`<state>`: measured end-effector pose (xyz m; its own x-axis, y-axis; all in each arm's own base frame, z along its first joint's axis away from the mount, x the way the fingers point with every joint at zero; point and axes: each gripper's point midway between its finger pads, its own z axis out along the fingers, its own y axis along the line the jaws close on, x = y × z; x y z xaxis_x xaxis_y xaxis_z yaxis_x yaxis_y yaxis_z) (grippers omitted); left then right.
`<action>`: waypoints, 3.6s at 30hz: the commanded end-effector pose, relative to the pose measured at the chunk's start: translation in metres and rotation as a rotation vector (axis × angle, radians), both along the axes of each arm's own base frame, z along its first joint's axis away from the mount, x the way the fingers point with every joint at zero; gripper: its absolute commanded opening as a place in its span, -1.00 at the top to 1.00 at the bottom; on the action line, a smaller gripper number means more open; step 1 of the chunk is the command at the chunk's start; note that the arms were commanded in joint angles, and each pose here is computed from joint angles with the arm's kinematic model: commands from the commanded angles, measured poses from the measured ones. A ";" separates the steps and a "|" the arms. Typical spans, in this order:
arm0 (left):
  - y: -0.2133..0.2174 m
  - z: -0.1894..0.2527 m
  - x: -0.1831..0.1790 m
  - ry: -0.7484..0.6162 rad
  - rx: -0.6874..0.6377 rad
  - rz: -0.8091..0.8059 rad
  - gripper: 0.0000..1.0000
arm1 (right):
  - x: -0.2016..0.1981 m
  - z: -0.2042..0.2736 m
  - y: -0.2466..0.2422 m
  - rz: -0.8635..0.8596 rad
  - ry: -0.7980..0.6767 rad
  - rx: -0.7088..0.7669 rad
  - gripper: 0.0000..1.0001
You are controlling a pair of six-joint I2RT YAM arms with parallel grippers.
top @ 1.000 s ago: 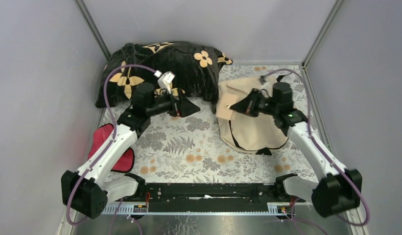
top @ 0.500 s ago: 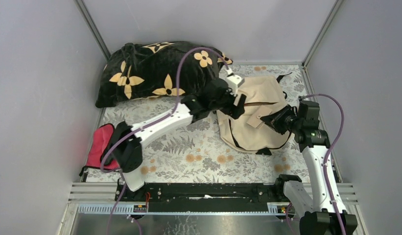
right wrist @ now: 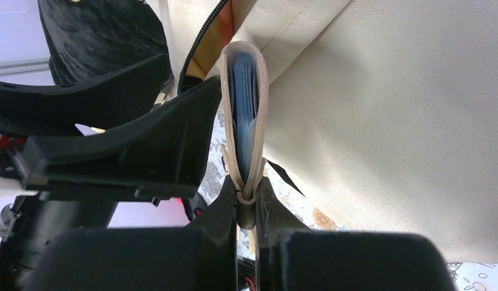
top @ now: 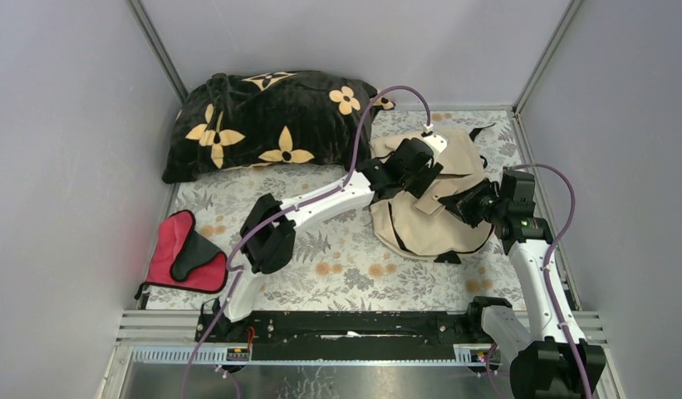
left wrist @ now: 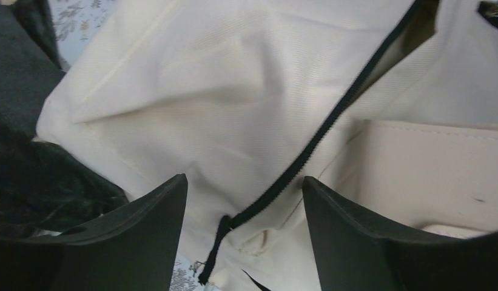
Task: Pack the student bag
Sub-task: Place the personal item in the student bag.
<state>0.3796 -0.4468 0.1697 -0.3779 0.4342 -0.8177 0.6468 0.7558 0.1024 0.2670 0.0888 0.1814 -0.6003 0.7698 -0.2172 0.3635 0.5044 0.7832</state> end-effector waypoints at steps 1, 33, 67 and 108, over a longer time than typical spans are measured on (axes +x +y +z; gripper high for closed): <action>0.009 0.012 0.017 -0.079 0.054 0.079 -0.40 | 0.013 0.018 0.001 -0.008 -0.084 0.022 1.00; -0.014 0.066 0.001 0.014 -0.183 -0.030 1.00 | 0.076 0.010 -0.004 -0.100 -0.179 0.131 1.00; -0.026 0.101 -0.032 0.062 -0.318 -0.202 -0.09 | 0.133 -0.019 0.017 -0.196 -0.174 0.027 -0.24; 0.072 -0.008 -0.039 0.613 -0.601 0.096 -0.20 | 0.136 -0.006 -0.010 0.074 -0.102 -0.456 0.62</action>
